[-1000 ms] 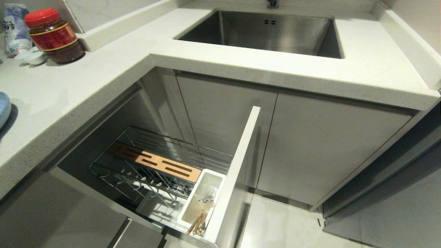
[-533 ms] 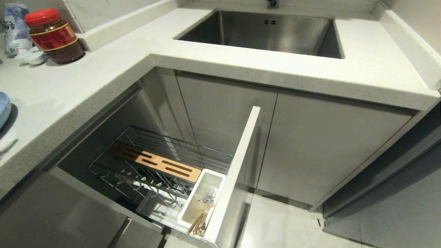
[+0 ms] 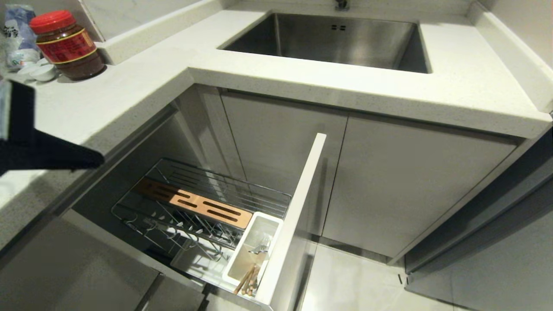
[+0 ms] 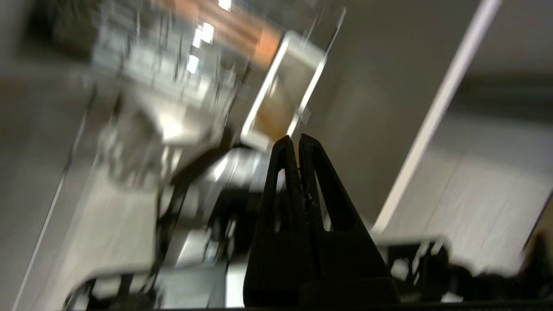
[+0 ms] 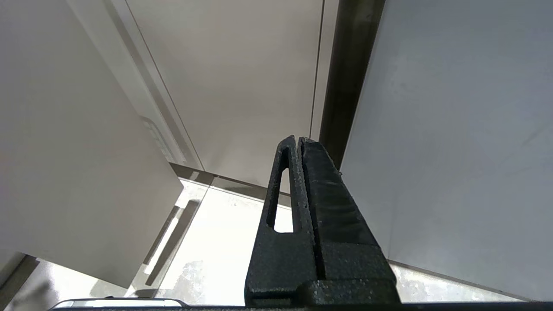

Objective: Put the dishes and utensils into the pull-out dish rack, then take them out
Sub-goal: Take the chopsticks out of the cupboard

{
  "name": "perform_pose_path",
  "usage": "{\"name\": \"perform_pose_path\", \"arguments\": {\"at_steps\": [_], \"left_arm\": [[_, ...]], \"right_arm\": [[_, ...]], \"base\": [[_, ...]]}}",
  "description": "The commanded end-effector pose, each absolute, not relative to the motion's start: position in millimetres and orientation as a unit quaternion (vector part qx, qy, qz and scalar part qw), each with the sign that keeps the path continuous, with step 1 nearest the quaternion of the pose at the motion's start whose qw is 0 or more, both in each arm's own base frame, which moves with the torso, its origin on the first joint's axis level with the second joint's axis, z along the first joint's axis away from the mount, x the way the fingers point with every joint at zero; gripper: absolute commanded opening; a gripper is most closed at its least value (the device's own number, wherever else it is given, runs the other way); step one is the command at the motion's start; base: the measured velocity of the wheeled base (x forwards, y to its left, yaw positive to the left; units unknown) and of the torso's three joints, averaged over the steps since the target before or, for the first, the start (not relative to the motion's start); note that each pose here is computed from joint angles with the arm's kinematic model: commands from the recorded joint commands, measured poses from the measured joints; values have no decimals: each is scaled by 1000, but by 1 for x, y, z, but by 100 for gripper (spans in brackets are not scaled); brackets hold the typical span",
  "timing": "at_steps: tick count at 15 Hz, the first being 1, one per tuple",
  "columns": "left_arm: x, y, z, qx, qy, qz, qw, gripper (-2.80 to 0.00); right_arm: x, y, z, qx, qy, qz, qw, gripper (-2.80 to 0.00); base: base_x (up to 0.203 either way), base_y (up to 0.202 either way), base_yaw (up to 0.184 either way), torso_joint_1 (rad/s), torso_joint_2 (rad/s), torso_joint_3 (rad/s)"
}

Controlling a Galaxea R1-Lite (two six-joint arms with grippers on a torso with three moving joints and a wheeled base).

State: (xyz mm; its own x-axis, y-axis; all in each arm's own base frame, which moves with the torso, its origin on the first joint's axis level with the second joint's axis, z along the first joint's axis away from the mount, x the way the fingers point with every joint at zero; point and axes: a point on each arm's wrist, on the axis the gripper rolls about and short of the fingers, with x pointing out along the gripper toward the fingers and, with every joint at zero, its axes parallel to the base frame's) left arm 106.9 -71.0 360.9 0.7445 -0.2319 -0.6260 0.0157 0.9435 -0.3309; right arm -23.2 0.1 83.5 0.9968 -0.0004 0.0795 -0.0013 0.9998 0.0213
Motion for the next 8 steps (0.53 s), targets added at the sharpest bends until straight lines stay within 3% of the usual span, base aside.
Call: {"name": "perform_pose_path", "arguments": {"at_steps": [1,8], "left_arm": [[140,-101,330,-106,474,-64,872,-280],[205,-144,253,-70,680,-89,724,-280]], "right_arm": [[-21,0,76,11,-28,0,1000,-280],[-21,0,76,11,-28,0,1000,-280]], "base": [[0,0,0,0,0,0],[0,0,0,0,0,0]]}}
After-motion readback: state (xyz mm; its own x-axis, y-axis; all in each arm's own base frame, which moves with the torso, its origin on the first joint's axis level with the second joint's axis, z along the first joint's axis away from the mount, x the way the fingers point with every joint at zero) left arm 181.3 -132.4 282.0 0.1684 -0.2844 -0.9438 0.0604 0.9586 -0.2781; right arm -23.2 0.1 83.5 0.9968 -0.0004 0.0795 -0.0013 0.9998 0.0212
